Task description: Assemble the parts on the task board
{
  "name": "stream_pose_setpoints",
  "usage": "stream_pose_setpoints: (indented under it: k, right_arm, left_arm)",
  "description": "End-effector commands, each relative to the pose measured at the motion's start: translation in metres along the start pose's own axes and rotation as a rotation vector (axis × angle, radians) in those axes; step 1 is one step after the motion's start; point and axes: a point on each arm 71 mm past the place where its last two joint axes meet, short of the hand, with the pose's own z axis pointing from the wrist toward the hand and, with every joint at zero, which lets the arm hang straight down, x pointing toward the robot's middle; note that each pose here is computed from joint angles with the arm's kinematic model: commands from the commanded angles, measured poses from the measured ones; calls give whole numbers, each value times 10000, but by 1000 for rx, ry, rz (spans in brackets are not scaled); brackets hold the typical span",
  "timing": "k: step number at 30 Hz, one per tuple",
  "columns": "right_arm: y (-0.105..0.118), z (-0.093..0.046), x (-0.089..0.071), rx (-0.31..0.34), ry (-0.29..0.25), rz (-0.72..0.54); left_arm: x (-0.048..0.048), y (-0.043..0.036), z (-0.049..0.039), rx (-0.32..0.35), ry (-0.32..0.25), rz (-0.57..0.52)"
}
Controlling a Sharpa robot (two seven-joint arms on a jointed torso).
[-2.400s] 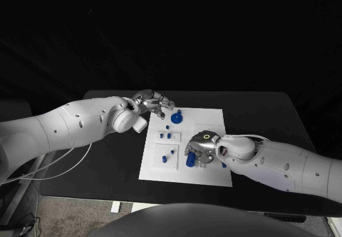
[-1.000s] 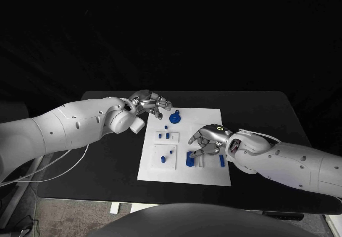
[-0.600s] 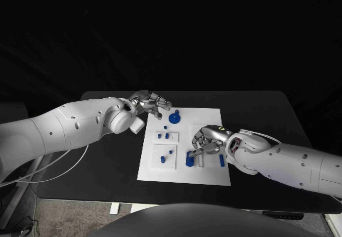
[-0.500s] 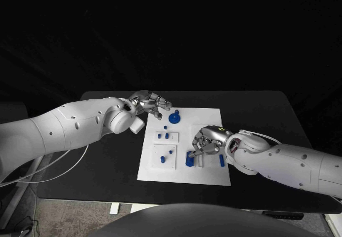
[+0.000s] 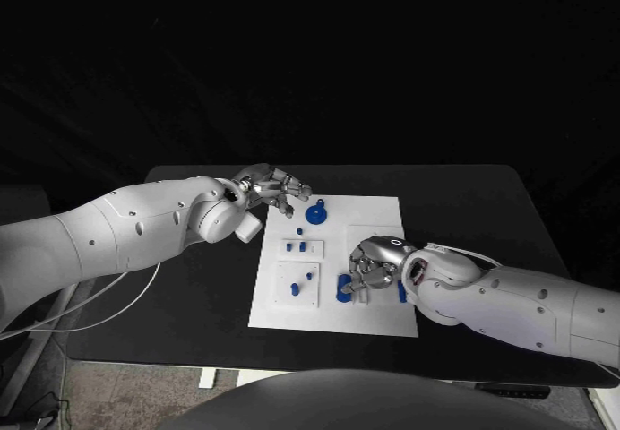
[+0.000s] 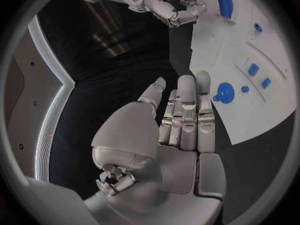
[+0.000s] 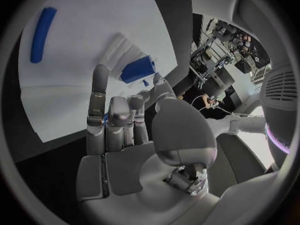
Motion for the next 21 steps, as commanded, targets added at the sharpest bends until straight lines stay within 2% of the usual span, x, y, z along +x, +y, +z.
stream_pose_setpoints:
  k: [1, 21]
  right_arm:
    - [19, -1, 59, 18, 25, -53]
    - [-22, 10, 107, 46, 25, -77]
  left_arm:
    - [23, -16, 5, 7, 19, 1]
    - [15, -11, 2, 4, 18, 1]
